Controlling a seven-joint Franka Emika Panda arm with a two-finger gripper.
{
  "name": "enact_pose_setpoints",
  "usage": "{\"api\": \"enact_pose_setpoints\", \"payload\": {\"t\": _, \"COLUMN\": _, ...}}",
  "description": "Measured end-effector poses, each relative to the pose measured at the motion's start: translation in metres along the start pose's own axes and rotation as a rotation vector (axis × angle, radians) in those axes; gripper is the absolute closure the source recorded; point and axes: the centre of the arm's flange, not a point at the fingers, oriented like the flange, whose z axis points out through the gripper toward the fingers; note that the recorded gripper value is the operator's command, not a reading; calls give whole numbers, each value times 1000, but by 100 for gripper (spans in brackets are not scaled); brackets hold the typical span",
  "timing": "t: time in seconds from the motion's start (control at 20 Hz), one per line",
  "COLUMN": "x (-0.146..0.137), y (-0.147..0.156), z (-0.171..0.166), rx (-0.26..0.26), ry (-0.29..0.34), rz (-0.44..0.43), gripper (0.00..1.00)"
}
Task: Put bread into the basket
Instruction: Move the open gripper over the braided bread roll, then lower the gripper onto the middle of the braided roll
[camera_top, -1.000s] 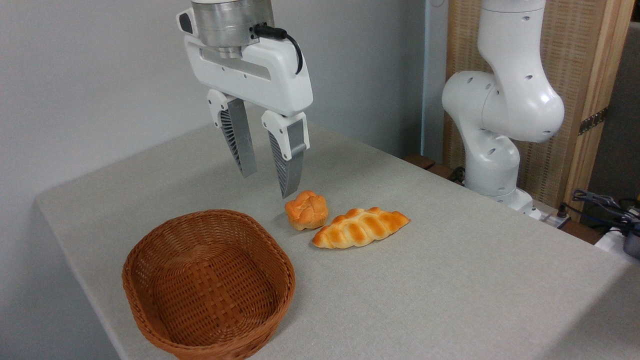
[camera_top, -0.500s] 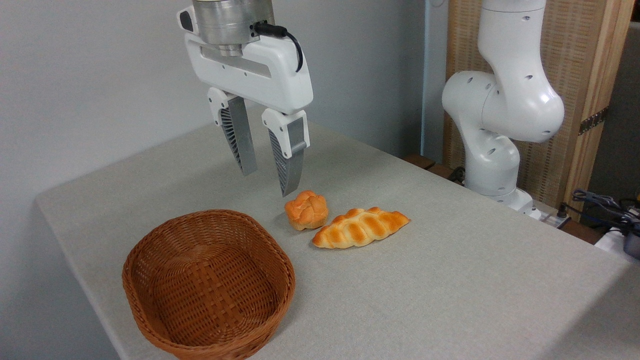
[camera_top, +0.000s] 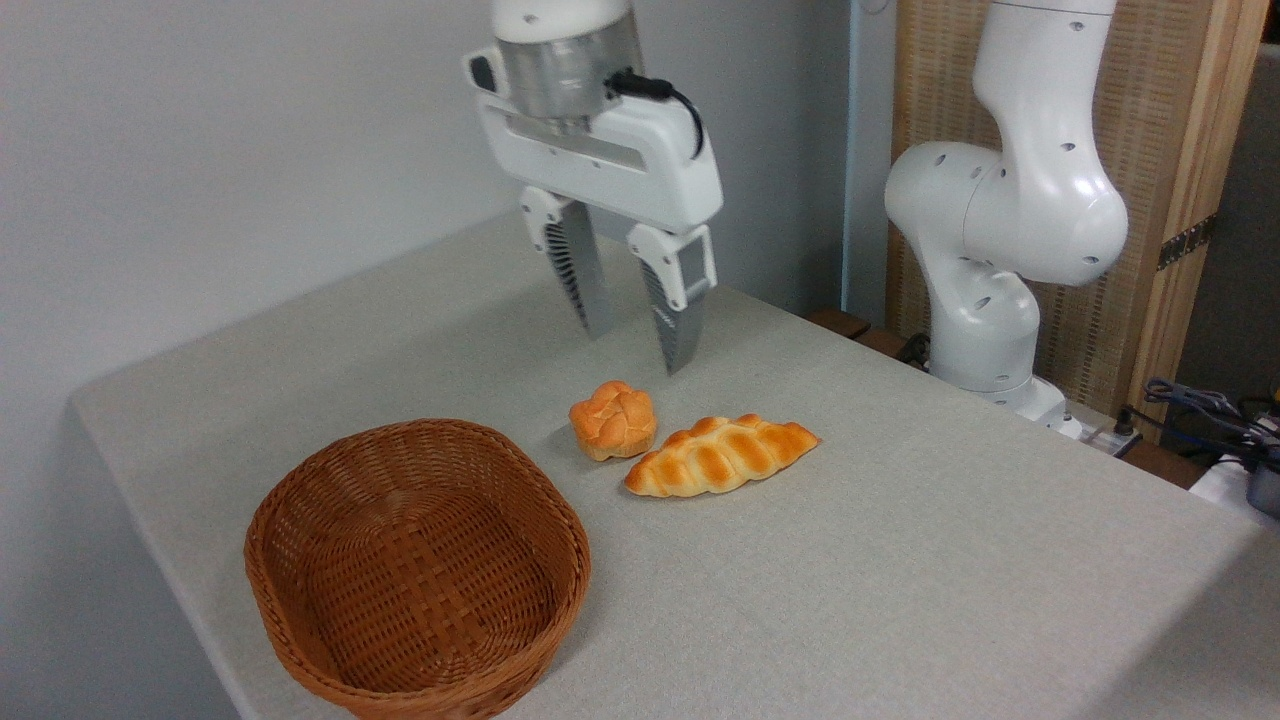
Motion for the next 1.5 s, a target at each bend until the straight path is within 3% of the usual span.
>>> {"api": "enact_pose_setpoints", "payload": {"t": 0.15, "x": -19, "y": 21, "z": 27, "rx": 9, "ry": 7, "rz": 83, "gripper": 0}}
{"api": "enact_pose_setpoints", "payload": {"t": 0.3, "x": -42, "y": 37, "z": 57, "rx": 8, "ry": 5, "rz": 221, "gripper": 0}}
{"api": "enact_pose_setpoints", "payload": {"t": 0.6, "x": -63, "y": 51, "z": 102, "rx": -37, "ry": -33, "rz": 470, "gripper": 0}}
{"api": "enact_pose_setpoints", "payload": {"t": 0.95, "x": -68, "y": 54, "z": 137, "rx": -54, "ry": -46, "rz": 498, "gripper": 0}}
{"api": "enact_pose_setpoints", "payload": {"t": 1.5, "x": -68, "y": 53, "z": 157, "rx": -24, "ry": -23, "rz": 523, "gripper": 0}}
